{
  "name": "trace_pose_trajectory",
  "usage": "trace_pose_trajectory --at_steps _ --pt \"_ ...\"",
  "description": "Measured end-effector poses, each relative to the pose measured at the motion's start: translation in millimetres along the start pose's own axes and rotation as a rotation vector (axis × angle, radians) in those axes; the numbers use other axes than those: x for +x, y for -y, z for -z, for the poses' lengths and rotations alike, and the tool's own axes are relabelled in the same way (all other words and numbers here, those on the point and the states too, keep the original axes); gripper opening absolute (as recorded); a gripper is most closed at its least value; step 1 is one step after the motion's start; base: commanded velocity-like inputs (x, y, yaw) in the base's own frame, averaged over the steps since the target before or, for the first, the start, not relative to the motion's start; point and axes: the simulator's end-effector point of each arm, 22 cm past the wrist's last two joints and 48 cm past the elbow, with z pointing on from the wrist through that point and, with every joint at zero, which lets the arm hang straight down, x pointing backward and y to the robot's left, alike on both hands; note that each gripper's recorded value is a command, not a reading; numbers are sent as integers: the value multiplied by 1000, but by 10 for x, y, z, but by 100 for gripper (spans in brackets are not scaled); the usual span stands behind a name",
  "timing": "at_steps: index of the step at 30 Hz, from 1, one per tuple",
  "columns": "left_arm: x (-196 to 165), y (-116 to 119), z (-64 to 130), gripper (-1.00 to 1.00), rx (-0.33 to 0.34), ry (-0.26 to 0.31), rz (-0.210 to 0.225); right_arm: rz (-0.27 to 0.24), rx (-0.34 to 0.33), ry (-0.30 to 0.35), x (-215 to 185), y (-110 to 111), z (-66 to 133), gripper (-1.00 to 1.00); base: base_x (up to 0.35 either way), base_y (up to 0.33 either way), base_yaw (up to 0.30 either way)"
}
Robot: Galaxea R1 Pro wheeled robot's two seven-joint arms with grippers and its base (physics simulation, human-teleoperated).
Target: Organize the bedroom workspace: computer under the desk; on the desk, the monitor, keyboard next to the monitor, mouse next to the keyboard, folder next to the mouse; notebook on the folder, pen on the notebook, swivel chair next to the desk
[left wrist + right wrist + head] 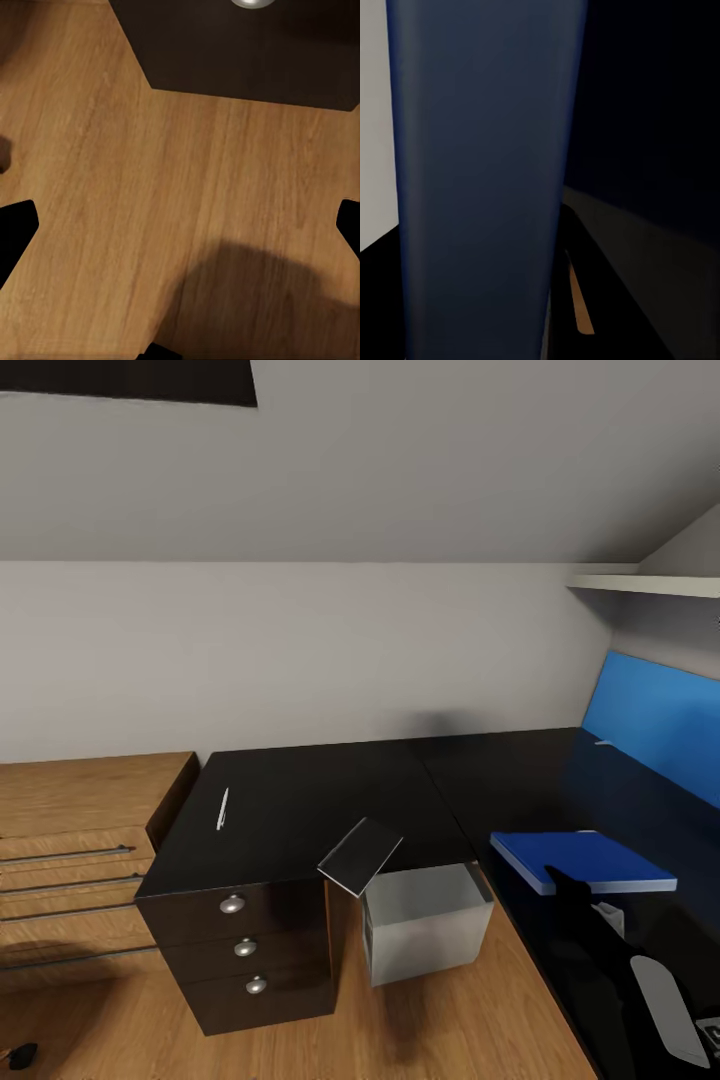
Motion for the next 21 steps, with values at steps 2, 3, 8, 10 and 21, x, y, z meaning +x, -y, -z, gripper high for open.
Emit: trace_pose_trajectory --at_steps 2,3,8,10,21 --pt "1 -1 -1 100 0 0 0 -3 -1 -1 6 -3 -3 -100 -159 0 0" --pt "0 -1 -1 100 0 0 0 -3 -1 -1 7 -4 -3 -100 -166 0 0" --pt "0 -3 0 100 -1 0 1 2 0 -2 10 -3 -1 -100 -45 0 0" --pt "0 -3 0 100 -1 0 1 2 1 -2 11 -2 0 -100 -5 0 0" --pt "1 -4 0 100 -2 -1 2 8 4 -3 13 2 -1 -100 -1 0 0"
